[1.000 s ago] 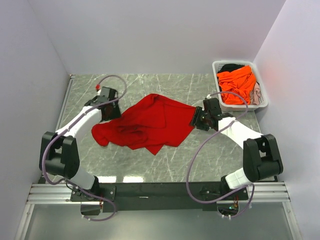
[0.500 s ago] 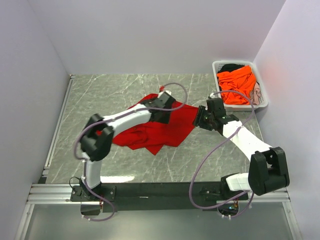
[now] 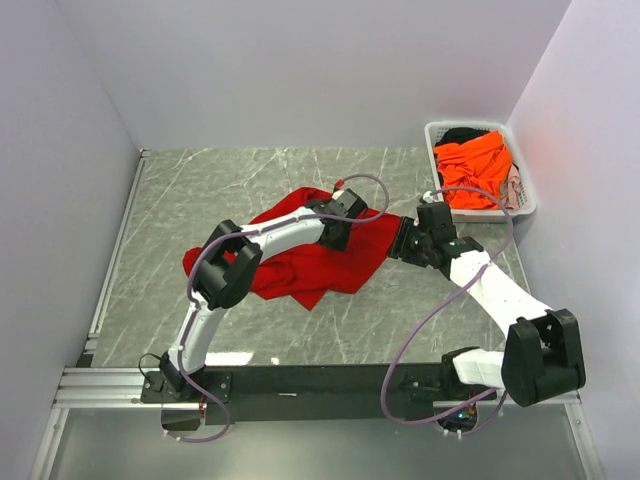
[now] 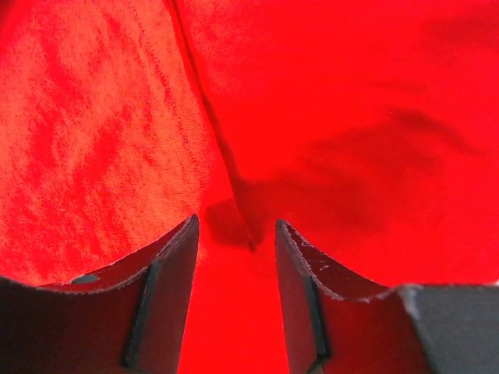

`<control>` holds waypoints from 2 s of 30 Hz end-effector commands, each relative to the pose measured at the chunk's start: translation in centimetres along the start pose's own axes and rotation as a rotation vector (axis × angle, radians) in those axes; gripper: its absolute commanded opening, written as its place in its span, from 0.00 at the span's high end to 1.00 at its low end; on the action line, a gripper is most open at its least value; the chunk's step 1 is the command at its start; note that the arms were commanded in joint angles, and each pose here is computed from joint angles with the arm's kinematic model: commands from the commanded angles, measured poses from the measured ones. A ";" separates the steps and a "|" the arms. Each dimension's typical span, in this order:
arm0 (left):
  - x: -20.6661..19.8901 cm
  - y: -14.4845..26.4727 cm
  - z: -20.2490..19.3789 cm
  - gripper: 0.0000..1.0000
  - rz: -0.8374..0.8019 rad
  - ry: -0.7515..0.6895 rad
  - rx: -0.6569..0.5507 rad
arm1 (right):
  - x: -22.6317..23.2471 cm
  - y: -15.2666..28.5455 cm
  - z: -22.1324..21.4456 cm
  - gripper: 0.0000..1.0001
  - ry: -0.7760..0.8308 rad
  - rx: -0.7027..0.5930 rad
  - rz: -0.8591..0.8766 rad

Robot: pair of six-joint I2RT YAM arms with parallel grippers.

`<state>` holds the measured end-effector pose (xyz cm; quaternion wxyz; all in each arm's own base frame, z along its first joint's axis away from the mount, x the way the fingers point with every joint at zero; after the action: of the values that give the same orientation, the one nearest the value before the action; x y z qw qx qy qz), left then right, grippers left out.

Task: Fold and stack the t-shirts
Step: Flatten the tshirt out

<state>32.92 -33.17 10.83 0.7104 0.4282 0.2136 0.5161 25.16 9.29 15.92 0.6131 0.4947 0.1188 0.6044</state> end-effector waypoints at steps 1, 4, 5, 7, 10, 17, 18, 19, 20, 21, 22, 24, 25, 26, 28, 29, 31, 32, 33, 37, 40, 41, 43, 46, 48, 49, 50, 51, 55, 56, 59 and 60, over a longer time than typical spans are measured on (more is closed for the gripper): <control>0.1 0.0 0.4 0.50 0.041 0.024 -0.007 | 0.2 0.5 0.1 0.44 0.006 -0.028 0.026; 0.2 -0.4 -0.2 0.50 0.052 0.024 0.002 | 0.3 0.5 0.0 0.44 0.003 -0.022 0.033; 0.2 -0.5 -0.4 0.50 0.051 0.024 0.003 | 0.3 0.5 0.0 0.44 0.000 -0.022 0.033; 0.1 -0.8 -0.7 0.50 0.045 0.023 0.009 | 0.3 0.6 0.0 0.44 0.000 -0.022 0.039; 0.2 -1.1 -1.0 0.52 0.051 0.020 0.019 | 0.3 0.8 0.1 0.44 0.007 -0.034 0.037; 0.3 -1.4 -1.5 0.63 0.067 0.020 0.025 | 0.1 0.7 -0.1 0.44 0.006 -0.032 0.033; 0.3 -1.2 -1.4 0.65 0.067 0.021 0.022 | 0.2 0.8 0.0 0.44 0.003 -0.034 0.035; 0.4 -1.2 -1.3 0.66 0.068 0.019 0.019 | 0.1 0.7 -0.1 0.44 0.003 -0.032 0.033; 0.4 -1.0 -1.2 0.68 0.064 0.020 0.014 | 0.2 0.8 0.0 0.44 0.003 -0.033 0.036; 0.4 -1.0 -1.2 0.70 0.065 0.021 0.011 | 0.1 0.8 0.0 0.44 0.005 -0.036 0.035; 0.4 -1.0 -1.2 0.72 0.063 0.020 0.013 | 0.2 0.8 0.0 0.44 0.005 -0.036 0.035; 0.5 -0.9 -1.3 0.81 0.069 0.018 0.017 | 0.1 0.8 0.0 0.44 0.005 -0.039 0.029; 0.6 -0.8 -1.2 0.84 0.073 0.014 0.017 | 0.1 0.8 0.1 0.44 0.009 -0.040 0.030; 0.7 -0.4 -1.0 0.89 0.076 0.016 0.010 | 0.1 0.8 0.1 0.44 0.011 -0.042 0.025; 1.3 0.8 -0.3 0.90 0.090 0.013 -0.014 | 0.3 0.7 0.4 0.44 0.011 -0.045 0.024; 1.5 1.3 -0.3 0.90 0.096 0.010 -0.019 | 0.4 0.6 0.5 0.44 0.013 -0.045 0.021; 2.2 2.8 0.5 0.89 0.099 0.012 -0.053 | 0.7 0.6 1.0 0.44 0.012 -0.056 0.019; 2.5 3.0 0.4 0.89 0.100 0.010 -0.054 | 0.7 0.4 1.2 0.44 0.012 -0.055 0.010; 2.8 3.4 0.5 0.89 0.097 0.011 -0.061 | 1.0 0.4 1.7 0.44 0.012 -0.071 0.009; 3.8 4.3 0.8 0.87 0.076 0.010 -0.070 | 1.4 0.0 2.8 0.44 0.017 -0.089 -0.010; 4.1 4.3 0.9 0.86 0.055 0.010 -0.068 | 1.7 -0.6 3.3 0.44 0.017 -0.091 -0.018; 4.2 4.3 0.8 0.96 0.049 0.011 -0.062 | 1.7 -0.9 3.3 0.44 0.019 -0.087 -0.025; 4.7 4.6 1.0 0.99 0.056 0.014 -0.064 | 1.9 -1.1 3.9 0.44 0.015 -0.095 -0.027; 7.1 5.7 1.5 0.99 0.097 0.042 -0.091 | 1.8 -1.9 5.2 0.44 0.019 -0.142 -0.095; 8.9 6.3 1.4 0.99 0.138 0.058 -0.102 | 1.7 -2.6 6.5 0.44 0.023 -0.184 -0.148; 10.5 6.5 1.6 0.99 0.165 0.074 -0.108 | 1.6 -2.9 6.9 0.44 0.038 -0.192 -0.171; 11.6 7.4 1.6 0.99 0.182 0.088 -0.127 | 1.2 -3.7 7.3 0.45 0.042 -0.188 -0.209; 12.6 7.8 1.7 0.99 0.203 0.099 -0.139 | 1.4 -3.8 8.3 0.46 0.050 -0.218 -0.234; 16.9 9.3 2.3 0.99 0.249 0.157 -0.203 | 0.9 -5.7 10.3 0.48 0.104 -0.213 -0.301; 17.3 9.3 2.2 0.99 0.254 0.160 -0.203 | 0.5 -6.8 10.3 0.48 0.112 -0.187 -0.325; 18.7 9.4 2.3 0.99 0.273 0.176 -0.211 | 0.4 -8.2 11.4 0.48 0.136 -0.145 -0.347; 19.2 9.5 2.4 0.99 0.279 0.181 -0.217 | 0.6 -8.5 11.9 0.48 0.150 -0.137 -0.337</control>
<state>36.46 -16.01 21.87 0.6452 0.3353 0.1799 0.6624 37.93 7.05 14.96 0.7210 0.4005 0.1806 0.5359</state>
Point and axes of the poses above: each gripper's point midway between its finger pads, its own y axis back along the fingers, its own x axis along the line the jaws close on, z = x × y, the point moved 8 cm from there along y, back along the fingers, and after that the axes turned 10 degrees about -y, right-handed, at the moved point
